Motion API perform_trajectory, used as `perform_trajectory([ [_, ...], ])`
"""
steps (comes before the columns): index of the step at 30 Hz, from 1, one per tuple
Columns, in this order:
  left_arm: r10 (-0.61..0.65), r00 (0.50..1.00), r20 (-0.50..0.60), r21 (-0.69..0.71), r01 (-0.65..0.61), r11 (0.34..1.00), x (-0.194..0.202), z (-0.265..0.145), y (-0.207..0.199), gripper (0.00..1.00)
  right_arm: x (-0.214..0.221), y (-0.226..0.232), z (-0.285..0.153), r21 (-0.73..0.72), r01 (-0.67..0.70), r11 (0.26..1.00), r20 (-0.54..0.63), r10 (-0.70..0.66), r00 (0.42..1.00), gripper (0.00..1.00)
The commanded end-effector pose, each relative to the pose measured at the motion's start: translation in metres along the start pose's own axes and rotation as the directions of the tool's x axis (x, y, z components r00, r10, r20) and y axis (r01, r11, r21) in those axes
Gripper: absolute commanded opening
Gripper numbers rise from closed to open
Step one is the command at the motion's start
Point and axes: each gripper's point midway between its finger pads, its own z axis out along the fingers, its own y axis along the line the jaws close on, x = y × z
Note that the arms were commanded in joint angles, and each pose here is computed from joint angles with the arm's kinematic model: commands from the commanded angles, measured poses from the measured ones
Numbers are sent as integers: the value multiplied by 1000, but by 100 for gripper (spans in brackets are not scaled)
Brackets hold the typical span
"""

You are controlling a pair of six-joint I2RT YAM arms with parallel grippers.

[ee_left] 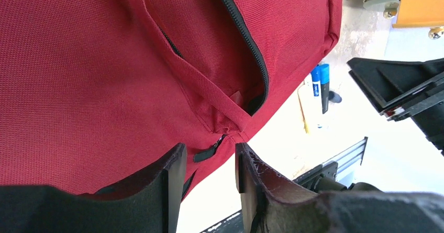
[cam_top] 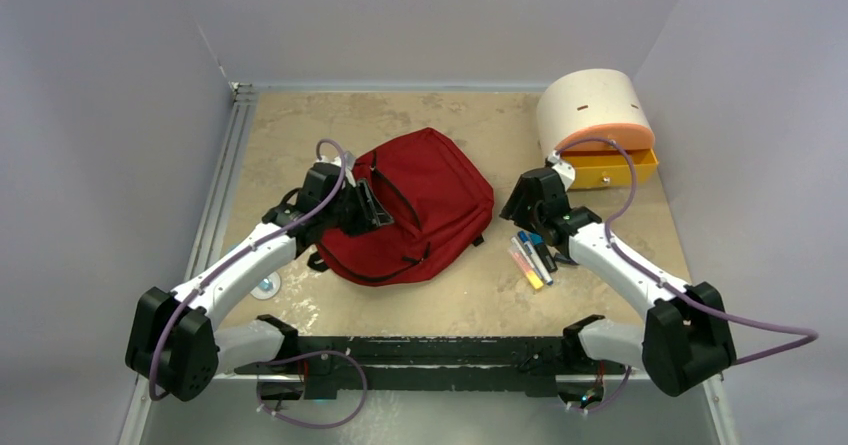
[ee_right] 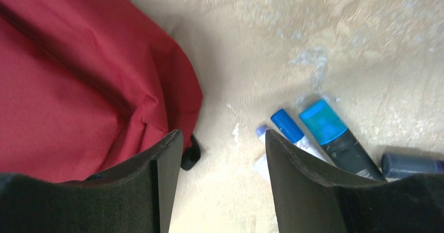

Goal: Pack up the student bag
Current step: Adjust the stationery at the center of the board.

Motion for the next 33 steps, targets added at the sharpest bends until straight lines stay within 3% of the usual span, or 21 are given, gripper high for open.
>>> perform_trajectory([
  [1, 1, 1000, 17, 59, -2, 998, -7, -6, -19, 38, 27, 4, -7, -34, -13, 999, -137, 8, 991, 62],
  [8, -9, 1000, 25, 53, 7, 999, -7, -8, -17, 38, 40, -4, -25, -35, -95, 995, -176, 87, 980, 66],
  [13, -12, 1000, 26, 51, 11, 999, -6, -8, -16, 38, 48, -14, -24, 43, -187, 981, -184, 192, 964, 68],
  [21, -15, 1000, 23, 45, 14, 999, -4, -8, -13, 39, 67, -41, -11, 186, -191, 964, -194, 227, 954, 68],
  [33, -26, 1000, 18, 44, 25, 999, -4, -6, -13, 39, 84, -53, 1, 221, -179, 959, -211, 226, 951, 68],
])
